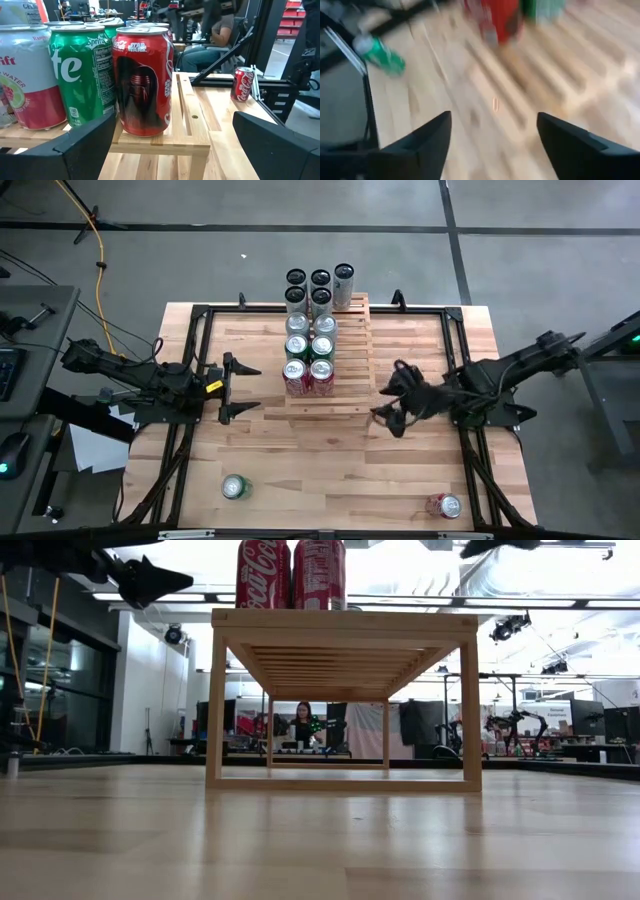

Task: Place canned beverage on shelf
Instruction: Put the red soda can aligned with the other red soda cans on the shelf

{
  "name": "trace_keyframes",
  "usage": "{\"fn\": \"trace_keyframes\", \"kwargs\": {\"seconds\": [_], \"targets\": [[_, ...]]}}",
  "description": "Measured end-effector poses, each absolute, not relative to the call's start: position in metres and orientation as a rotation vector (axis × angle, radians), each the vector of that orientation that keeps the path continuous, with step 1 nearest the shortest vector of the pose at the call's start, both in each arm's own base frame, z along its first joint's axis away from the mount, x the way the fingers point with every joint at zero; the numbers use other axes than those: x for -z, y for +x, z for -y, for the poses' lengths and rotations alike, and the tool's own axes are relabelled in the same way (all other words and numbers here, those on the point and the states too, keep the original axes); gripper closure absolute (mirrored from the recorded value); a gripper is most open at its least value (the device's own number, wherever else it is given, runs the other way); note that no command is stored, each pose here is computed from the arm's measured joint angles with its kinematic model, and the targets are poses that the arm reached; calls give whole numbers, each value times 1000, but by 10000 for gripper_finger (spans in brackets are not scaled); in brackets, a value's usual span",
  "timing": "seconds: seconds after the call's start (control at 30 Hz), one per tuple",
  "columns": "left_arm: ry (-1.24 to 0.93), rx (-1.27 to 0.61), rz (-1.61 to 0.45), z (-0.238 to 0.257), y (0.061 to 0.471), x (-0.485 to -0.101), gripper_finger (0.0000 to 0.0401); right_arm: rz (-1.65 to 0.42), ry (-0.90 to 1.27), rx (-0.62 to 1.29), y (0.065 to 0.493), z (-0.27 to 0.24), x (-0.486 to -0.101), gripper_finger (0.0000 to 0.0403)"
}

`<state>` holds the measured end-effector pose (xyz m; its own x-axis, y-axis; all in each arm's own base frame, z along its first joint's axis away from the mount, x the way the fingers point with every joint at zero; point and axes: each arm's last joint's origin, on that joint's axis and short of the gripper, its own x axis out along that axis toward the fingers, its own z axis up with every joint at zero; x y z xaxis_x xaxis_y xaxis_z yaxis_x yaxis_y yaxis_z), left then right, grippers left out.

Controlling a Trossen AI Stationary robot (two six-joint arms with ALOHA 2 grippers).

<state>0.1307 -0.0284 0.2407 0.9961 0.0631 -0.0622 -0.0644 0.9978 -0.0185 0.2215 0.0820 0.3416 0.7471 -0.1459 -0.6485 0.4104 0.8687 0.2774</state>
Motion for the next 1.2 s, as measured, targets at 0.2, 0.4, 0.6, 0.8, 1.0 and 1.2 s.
{"fn": "trace_keyframes", "kwargs": {"seconds": [0.2, 0.4, 0.6, 0.8, 1.0, 1.2], "targets": [[-30, -64, -62, 28, 131, -241, 6, -1070, 735, 353, 218, -105, -353, 112], [-26, -64, -74, 28, 131, -239, 6, -1270, 1005, 464, 203, -151, -355, 111], [-3, -63, -78, 28, 131, -239, 6, -1397, 1179, 666, 176, -205, -338, 111], [13, -62, -28, 28, 131, -244, 6, -1524, 1240, 872, 151, -243, -321, 111], [29, -62, -26, 28, 131, -244, 6, -1470, 1158, 855, 160, -254, -304, 111], [39, -62, -27, 28, 131, -244, 6, -1495, 1092, 830, 165, -261, -293, 111]]}}
